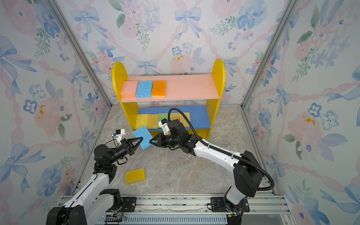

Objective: Place and organize the cleaning sponges onto the shelf
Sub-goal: 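Grasp the blue sponge with the right gripper while the left gripper releases, then lift the blue sponge with the right gripper up to the pink top board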

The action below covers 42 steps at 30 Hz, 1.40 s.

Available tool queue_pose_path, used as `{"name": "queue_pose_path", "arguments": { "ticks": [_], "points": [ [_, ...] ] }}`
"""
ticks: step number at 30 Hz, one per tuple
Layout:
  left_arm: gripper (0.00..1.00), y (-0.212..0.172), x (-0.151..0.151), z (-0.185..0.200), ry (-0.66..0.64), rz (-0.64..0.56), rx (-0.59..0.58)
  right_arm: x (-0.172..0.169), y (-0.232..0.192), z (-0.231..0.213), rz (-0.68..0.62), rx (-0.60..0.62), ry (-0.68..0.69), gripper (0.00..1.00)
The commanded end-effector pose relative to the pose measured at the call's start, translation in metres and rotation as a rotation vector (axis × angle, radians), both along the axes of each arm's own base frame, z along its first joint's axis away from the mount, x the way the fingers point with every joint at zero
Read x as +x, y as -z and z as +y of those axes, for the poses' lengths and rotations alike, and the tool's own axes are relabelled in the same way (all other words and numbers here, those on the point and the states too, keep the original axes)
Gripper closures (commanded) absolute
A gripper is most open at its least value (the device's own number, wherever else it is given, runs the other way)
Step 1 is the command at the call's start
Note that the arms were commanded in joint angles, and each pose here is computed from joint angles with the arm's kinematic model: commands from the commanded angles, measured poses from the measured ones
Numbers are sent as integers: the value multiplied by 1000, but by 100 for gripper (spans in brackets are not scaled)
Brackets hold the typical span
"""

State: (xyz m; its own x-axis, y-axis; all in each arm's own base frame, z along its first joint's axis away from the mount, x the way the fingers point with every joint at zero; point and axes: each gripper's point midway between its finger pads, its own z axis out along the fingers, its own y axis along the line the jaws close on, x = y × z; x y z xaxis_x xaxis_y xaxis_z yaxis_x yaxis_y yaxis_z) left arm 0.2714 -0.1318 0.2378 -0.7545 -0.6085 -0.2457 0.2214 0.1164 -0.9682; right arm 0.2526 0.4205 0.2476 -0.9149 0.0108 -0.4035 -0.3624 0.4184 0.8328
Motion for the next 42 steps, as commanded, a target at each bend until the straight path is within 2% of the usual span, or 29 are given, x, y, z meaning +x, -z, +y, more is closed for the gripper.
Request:
{"name": "queue_pose_path", "arguments": {
  "ticks": [1, 2, 5, 7, 9, 12, 16, 20, 24, 29, 34, 38, 42],
  "points": [
    [84, -14, -4, -4, 23, -54, 1, -1, -8, -6, -27, 10, 4, 86],
    [77, -14, -4, -4, 25, -55, 1, -1, -8, -8, -30, 3, 8, 87],
    [45, -16, -6, -4, 28, -66, 6, 0, -6, -18, -43, -31, 23, 88],
    [27, -17, -9, -4, 28, -77, 7, 2, 0, -32, -48, -94, 50, 89],
    [17, -20, -11, -3, 21, -99, 13, 3, 9, -52, -69, -206, 85, 91],
    [2, -19, -14, -2, 10, -118, 32, 3, 25, -92, -100, -444, 138, 93],
    [2, -7, -17, -1, 0, -101, 86, -6, 28, -138, -160, -672, 149, 94],
    [2, 0, -19, 2, -20, -90, 121, -17, 14, -176, -220, -774, 171, 95],
    [2, 1, -19, 4, -47, -100, 135, -26, -19, -212, -260, -727, 243, 94],
    [2, 12, -13, 9, -81, -83, 213, -31, -76, -256, -307, -596, 376, 94],
    [2, 22, -4, 21, -123, -94, 456, -27, -146, -287, -382, -488, 494, 93],
    [2, 15, 2, 25, -127, -148, 554, -16, -192, -292, -448, -434, 530, 93],
    [2, 20, 7, 39, -185, -190, 698, 6, -231, -284, -490, -364, 551, 93]
  ]
}}
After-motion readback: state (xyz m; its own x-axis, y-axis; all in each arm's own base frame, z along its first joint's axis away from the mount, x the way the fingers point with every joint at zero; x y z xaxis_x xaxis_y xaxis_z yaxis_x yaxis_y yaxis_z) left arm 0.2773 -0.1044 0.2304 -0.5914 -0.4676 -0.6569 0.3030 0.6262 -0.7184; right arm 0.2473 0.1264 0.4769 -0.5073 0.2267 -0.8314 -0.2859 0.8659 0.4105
